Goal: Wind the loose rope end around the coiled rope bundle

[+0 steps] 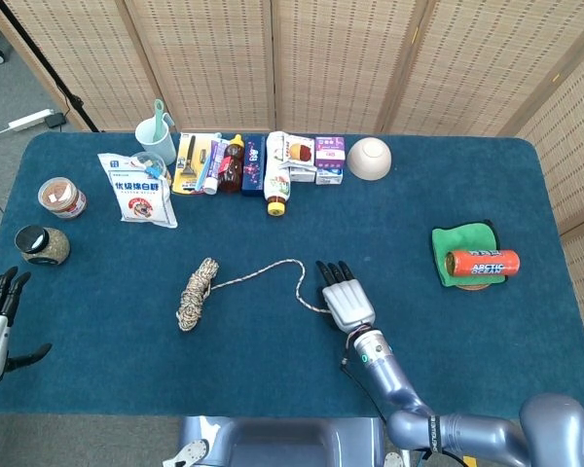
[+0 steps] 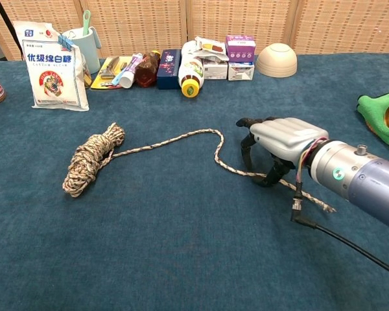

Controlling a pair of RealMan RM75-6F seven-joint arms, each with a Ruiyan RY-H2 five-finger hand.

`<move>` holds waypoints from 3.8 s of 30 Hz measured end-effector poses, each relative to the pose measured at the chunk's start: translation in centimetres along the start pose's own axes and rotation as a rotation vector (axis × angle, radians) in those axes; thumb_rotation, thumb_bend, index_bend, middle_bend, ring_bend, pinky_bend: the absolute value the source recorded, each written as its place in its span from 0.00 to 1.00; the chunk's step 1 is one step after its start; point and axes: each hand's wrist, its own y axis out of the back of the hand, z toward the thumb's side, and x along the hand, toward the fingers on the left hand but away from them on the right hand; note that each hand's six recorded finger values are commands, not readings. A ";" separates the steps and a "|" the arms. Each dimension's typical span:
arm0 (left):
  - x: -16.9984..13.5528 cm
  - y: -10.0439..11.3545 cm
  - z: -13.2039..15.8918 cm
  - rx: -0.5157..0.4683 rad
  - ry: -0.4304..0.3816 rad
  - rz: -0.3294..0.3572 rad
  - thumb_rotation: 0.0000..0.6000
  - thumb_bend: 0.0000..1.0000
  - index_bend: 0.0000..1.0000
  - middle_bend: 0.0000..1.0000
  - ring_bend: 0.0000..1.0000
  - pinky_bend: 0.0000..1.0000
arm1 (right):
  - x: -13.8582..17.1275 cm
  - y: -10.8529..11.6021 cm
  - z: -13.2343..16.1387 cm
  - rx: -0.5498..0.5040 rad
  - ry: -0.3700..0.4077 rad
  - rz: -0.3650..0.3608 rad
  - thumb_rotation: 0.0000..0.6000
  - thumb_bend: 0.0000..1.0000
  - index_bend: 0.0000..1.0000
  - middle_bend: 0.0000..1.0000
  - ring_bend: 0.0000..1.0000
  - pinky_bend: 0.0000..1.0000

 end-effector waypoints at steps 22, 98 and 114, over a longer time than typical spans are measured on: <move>0.1 -0.1 0.1 -0.001 0.000 -0.007 1.00 0.03 0.00 0.00 0.00 0.00 | 0.0 -0.5 0.2 0.009 0.005 0.004 1.00 0.44 0.56 0.00 0.00 0.00; 9.2 -14.5 20.2 -0.129 -0.159 -0.268 1.00 0.03 0.00 0.00 0.00 0.00 | 1.9 4.2 -5.0 -0.050 -0.112 -0.122 1.00 0.48 0.59 0.00 0.00 0.00; 14.3 -13.2 15.1 -0.101 -0.037 -0.203 1.00 0.03 0.00 0.00 0.00 0.00 | 1.7 4.2 -5.1 -0.060 -0.112 -0.124 1.00 0.48 0.59 0.00 0.00 0.00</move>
